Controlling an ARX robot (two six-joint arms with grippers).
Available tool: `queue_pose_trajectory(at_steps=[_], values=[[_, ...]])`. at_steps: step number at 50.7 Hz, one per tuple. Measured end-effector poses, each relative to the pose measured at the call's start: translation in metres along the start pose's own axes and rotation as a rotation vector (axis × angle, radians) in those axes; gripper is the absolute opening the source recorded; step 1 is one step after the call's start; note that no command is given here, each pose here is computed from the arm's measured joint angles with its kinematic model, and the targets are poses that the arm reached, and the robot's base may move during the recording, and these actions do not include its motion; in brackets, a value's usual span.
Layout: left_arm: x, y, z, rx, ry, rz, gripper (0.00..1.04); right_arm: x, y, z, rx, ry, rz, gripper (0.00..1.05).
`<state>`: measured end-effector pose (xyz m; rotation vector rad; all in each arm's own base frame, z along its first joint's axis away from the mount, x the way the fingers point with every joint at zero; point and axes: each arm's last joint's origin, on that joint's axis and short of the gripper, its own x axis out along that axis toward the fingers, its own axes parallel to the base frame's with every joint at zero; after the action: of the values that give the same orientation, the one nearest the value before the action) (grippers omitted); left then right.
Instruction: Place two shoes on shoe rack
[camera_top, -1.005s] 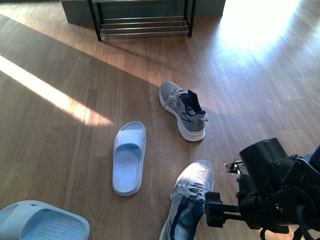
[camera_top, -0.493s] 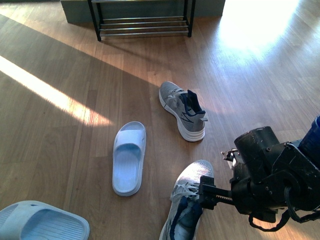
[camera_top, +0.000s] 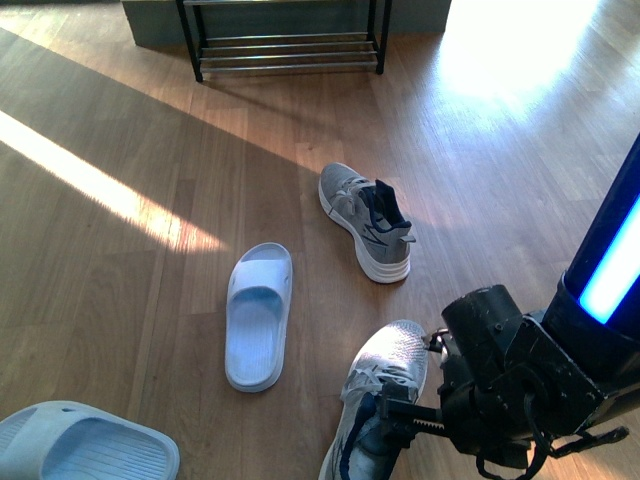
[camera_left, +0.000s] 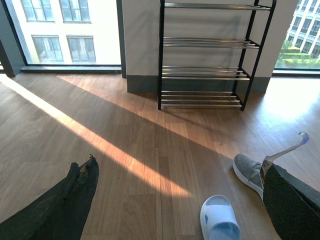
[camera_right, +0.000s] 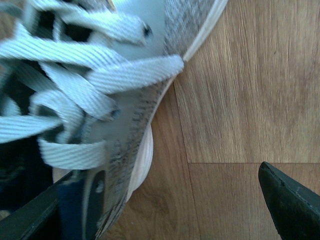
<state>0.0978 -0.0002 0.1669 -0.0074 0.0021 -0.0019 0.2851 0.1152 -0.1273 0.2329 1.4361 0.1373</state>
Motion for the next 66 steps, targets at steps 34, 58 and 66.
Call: queue_pose_trajectory(at_steps=[34, 58, 66], values=[[0.000, 0.000, 0.000, 0.000, 0.000, 0.000, 0.95, 0.026, -0.016, -0.002, -0.019, -0.001, -0.001, 0.57], [0.000, 0.000, 0.000, 0.000, 0.000, 0.000, 0.95, 0.020, -0.020, -0.001, -0.022, -0.091, -0.014, 0.04], [0.000, 0.000, 0.000, 0.000, 0.000, 0.000, 0.95, -0.008, -0.034, 0.010, 0.012, -0.189, -0.033, 0.04]])
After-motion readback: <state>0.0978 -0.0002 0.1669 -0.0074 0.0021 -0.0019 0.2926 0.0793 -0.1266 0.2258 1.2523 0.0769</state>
